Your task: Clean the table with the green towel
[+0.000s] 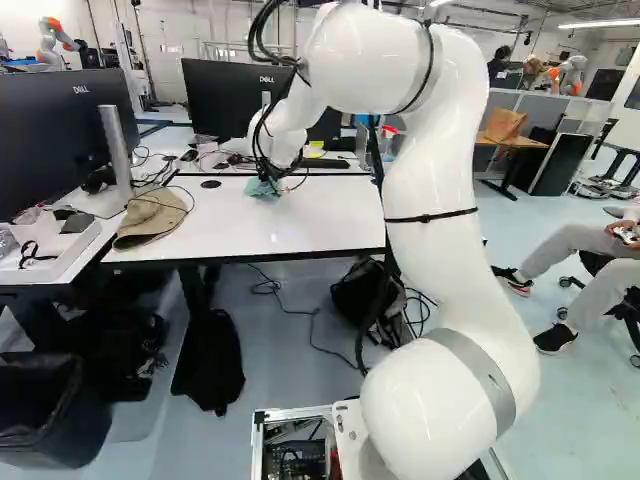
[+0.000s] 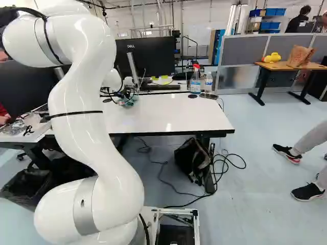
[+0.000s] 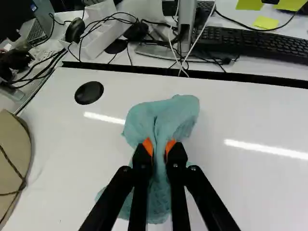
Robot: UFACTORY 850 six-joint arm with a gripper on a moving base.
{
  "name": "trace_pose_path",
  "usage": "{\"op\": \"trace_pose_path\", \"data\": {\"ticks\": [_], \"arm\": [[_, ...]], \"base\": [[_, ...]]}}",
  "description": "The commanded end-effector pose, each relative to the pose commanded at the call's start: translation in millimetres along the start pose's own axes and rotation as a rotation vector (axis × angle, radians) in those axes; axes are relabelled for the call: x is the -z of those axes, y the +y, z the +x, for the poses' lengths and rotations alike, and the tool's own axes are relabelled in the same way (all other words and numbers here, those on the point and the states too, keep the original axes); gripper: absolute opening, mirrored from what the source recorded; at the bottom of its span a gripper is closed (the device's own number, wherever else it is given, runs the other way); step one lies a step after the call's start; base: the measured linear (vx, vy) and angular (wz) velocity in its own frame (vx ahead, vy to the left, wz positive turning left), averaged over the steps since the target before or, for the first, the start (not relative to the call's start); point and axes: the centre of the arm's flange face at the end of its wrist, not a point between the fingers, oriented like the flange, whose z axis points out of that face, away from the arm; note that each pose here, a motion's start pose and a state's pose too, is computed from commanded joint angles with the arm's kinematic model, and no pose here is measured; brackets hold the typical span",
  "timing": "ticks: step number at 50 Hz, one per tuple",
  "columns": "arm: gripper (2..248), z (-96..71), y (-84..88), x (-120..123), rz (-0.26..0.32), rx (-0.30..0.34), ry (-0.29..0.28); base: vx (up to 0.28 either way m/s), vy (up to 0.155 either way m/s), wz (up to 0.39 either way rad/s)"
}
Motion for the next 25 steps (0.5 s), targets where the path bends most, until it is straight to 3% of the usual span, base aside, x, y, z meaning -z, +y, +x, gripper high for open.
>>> {"op": "trace_pose_path", "data": {"ticks": [25], "arm": [[47,16.5,-5.4,-25.2,0.006,0.003,0.026]], "base": [[0.000,0.000,0.000]]}}
